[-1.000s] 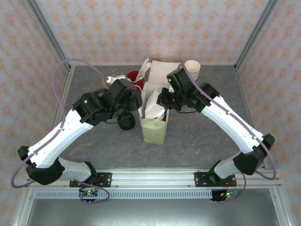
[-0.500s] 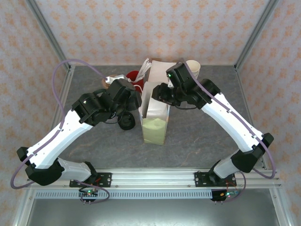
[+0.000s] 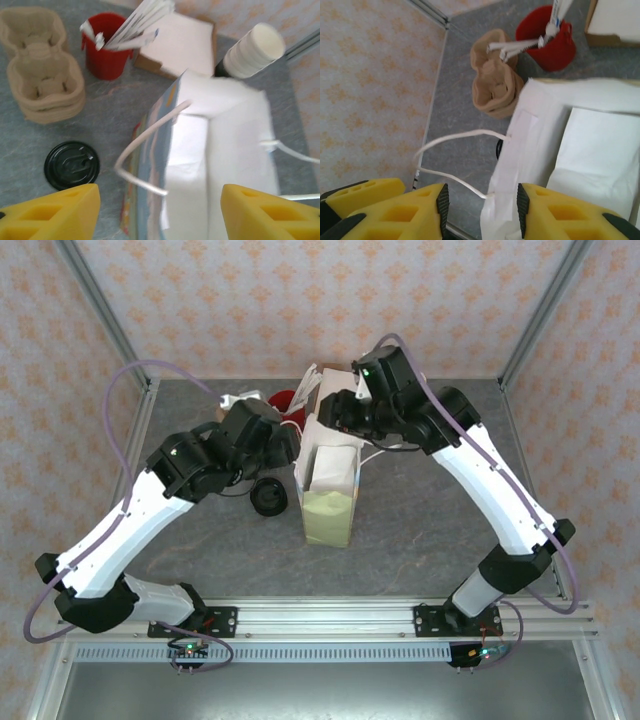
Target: Pack the takeout coffee
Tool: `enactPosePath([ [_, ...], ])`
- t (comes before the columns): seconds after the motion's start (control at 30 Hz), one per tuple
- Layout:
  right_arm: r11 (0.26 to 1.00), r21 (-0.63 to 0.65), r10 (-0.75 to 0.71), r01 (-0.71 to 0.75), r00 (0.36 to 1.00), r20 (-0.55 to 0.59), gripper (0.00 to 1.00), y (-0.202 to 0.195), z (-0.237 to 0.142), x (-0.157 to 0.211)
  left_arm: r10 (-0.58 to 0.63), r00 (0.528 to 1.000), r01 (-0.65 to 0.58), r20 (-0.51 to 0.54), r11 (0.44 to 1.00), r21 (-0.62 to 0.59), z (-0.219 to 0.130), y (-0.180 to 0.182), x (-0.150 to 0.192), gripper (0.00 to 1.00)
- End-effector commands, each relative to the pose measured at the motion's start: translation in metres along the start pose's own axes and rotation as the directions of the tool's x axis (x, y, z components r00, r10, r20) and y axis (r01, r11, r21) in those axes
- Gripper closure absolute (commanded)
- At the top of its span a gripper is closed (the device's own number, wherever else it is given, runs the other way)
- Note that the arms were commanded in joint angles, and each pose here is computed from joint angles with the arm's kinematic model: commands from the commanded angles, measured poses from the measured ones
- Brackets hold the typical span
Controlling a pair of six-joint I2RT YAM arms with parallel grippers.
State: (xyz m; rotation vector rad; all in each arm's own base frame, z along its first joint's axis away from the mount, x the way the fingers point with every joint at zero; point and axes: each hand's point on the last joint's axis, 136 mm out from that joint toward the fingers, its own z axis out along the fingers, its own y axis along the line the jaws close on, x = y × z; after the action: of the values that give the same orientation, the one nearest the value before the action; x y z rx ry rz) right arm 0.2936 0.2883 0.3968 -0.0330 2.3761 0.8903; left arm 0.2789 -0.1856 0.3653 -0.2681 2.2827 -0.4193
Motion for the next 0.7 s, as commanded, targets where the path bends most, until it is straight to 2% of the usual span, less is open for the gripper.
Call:
enactPosePath([
  [0.0,0.996,0.015,-0.089,0.087,0.991,0.102,0.56,0.008,-0.032,-0.02,0.006,0.997,-0.01,0.074,0.999,0.05,-0.023,-0.013,-0.032,0.32],
  [0.13,0.989,0.054,-0.149,0.14,0.961,0.235,0.52,0.008,-0.066,-0.045,0.025,0.989,-0.035,0.145,0.997,0.068,-0.041,-0.019,-0.059,0.28],
  [0.33,0.967,0.204,-0.223,0.153,0.892,0.392,0.47,-0.025,-0.112,-0.076,0.079,0.956,-0.077,0.282,0.997,-0.017,-0.061,0.002,-0.097,0.18],
  [0.57,0.889,0.456,-0.288,0.032,0.814,0.504,0.3,-0.1,-0.16,-0.093,0.248,0.88,-0.15,0.405,0.955,-0.257,-0.082,0.044,-0.126,0.01],
  [0.67,0.85,0.524,-0.283,-0.054,0.793,0.54,0.2,-0.136,-0.174,-0.092,0.315,0.843,-0.15,0.436,0.916,-0.371,-0.089,0.064,-0.133,0.0],
])
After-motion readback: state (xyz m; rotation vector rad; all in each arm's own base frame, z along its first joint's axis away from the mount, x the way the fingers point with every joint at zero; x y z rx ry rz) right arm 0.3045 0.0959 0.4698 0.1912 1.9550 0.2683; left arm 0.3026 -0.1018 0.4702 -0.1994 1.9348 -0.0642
